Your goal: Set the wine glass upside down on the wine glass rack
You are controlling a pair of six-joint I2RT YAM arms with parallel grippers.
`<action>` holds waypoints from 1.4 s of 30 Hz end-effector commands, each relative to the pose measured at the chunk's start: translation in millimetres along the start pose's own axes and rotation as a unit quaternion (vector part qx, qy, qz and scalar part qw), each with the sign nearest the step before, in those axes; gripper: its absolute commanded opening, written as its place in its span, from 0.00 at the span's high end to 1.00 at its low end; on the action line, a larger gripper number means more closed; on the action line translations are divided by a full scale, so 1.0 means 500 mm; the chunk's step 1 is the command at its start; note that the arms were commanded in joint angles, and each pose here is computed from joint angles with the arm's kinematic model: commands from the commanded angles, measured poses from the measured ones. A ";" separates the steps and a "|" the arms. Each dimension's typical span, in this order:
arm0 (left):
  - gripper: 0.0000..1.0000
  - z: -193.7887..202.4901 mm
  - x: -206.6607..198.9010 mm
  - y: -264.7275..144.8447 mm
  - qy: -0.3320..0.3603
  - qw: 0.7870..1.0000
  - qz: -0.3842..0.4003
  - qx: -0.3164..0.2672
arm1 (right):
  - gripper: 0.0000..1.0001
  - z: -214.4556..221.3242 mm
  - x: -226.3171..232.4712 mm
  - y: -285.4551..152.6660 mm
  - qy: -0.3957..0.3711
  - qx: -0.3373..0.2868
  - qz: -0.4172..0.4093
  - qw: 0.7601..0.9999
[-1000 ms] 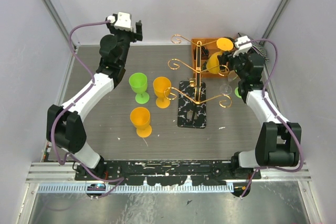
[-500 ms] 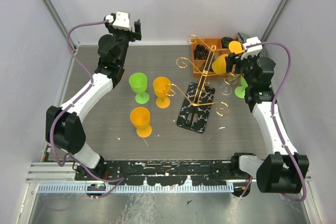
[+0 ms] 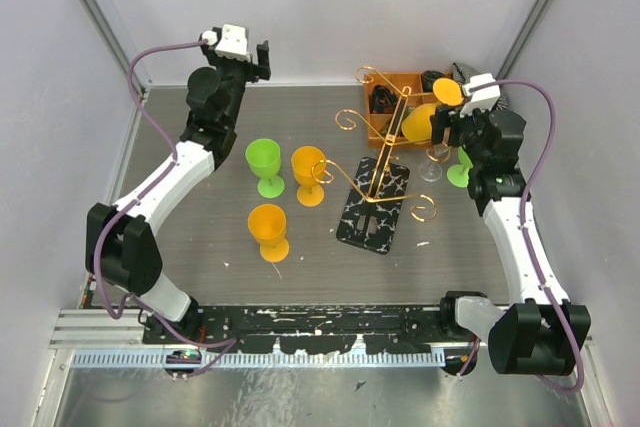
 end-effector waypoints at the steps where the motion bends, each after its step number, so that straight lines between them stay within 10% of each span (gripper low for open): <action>1: 0.14 -0.025 0.014 -0.011 -0.004 1.000 -0.007 -0.019 | 0.21 -0.066 0.006 0.007 0.012 -0.047 -0.018 0.999; 15: 0.14 -0.009 0.020 -0.012 -0.001 1.000 -0.017 -0.009 | 0.23 -0.224 0.058 0.036 0.056 -0.034 -0.069 0.995; 42: 0.13 0.001 0.029 -0.021 0.006 1.000 -0.021 0.008 | 0.22 -0.122 0.156 0.114 0.119 0.158 -0.087 0.976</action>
Point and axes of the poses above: each gripper's point midway between its finger pads, its own y axis out along the fingers, its own x axis along the line the jaws close on, z = x × y, the point moved 10 cm from there along -y, back along the fingers, and after that the axes turned 6 degrees about y, right-handed, at the moved point
